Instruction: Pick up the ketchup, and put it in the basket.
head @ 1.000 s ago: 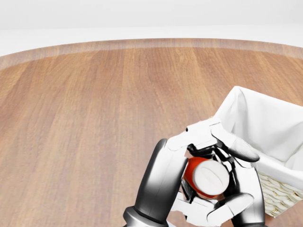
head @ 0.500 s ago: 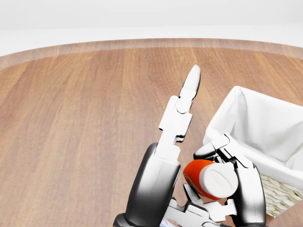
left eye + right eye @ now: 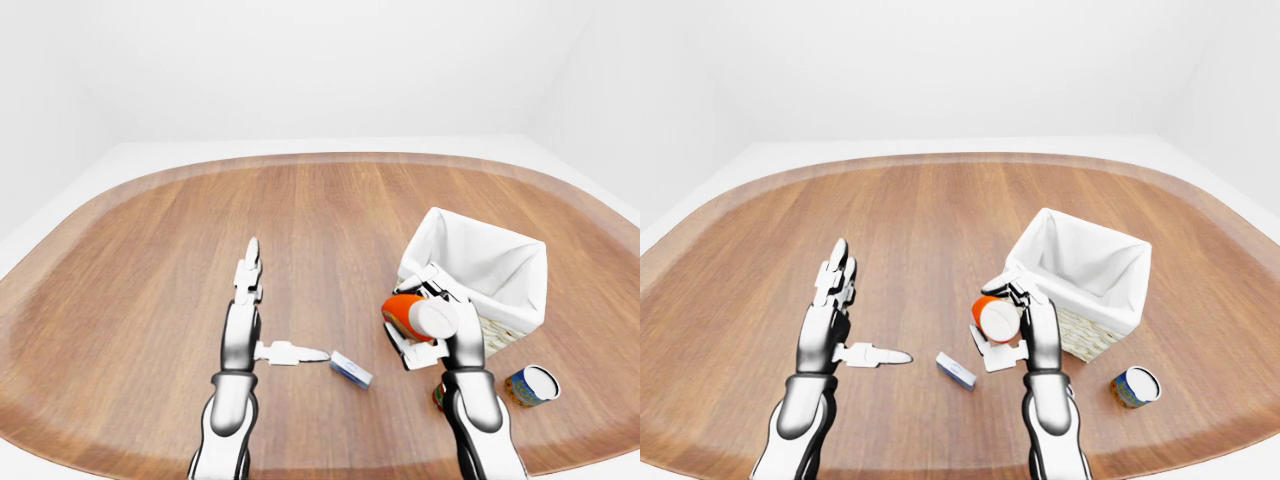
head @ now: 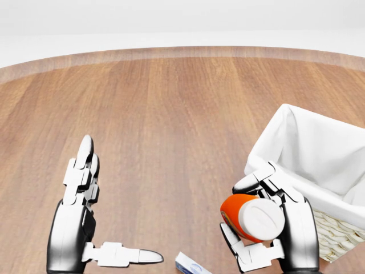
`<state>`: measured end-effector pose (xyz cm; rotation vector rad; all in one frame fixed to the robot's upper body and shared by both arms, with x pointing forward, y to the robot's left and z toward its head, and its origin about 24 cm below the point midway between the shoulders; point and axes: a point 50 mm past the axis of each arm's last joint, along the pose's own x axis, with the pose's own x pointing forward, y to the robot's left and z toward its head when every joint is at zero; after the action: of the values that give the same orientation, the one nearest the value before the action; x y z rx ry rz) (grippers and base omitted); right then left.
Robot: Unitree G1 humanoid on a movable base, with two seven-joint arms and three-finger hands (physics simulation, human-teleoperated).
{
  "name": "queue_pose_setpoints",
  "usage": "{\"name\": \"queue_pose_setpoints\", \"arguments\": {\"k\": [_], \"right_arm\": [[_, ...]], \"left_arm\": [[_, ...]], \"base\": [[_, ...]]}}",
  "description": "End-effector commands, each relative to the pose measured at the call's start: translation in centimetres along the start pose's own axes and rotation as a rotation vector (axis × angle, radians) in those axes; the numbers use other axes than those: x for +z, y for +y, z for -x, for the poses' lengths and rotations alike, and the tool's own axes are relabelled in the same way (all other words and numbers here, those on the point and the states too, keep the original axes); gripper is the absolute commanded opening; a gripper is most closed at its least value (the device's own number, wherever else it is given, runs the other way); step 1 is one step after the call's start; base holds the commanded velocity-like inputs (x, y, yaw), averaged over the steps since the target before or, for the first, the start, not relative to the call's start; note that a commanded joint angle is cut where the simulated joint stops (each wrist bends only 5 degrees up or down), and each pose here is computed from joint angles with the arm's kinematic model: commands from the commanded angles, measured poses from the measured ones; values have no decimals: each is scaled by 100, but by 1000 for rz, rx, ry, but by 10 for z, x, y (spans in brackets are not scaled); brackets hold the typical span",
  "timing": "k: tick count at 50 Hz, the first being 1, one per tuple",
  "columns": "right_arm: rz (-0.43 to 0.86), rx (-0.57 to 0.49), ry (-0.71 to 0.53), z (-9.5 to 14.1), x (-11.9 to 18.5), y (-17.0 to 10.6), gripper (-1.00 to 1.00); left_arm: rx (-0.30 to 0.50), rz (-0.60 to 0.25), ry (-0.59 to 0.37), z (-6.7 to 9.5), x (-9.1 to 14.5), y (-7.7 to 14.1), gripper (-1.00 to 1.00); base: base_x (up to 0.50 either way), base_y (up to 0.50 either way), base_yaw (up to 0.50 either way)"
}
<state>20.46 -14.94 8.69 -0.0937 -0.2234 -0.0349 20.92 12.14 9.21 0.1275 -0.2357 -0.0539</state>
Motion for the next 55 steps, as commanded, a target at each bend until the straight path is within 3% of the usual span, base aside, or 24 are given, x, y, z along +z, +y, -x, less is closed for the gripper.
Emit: {"name": "queue_pose_setpoints", "arguments": {"k": [1, 6, 21, 55], "right_arm": [[14, -21, -4, -4, -3, -1, -100], [16, -25, 0, -6, -4, -2, -100], [26, -23, 14, -10, -10, 1, -100], [57, -48, 59, -13, -12, -1, -100]], "left_arm": [[121, -2, 236, 9, -65, 36, 100], [133, 17, 202, 8, -57, 39, 100], [134, -37, 251, 10, -68, 39, 100], [132, -20, 239, 10, -66, 40, 100]], "base": [[0, 0, 0], [0, 0, 0], [0, 0, 0], [0, 0, 0]]}}
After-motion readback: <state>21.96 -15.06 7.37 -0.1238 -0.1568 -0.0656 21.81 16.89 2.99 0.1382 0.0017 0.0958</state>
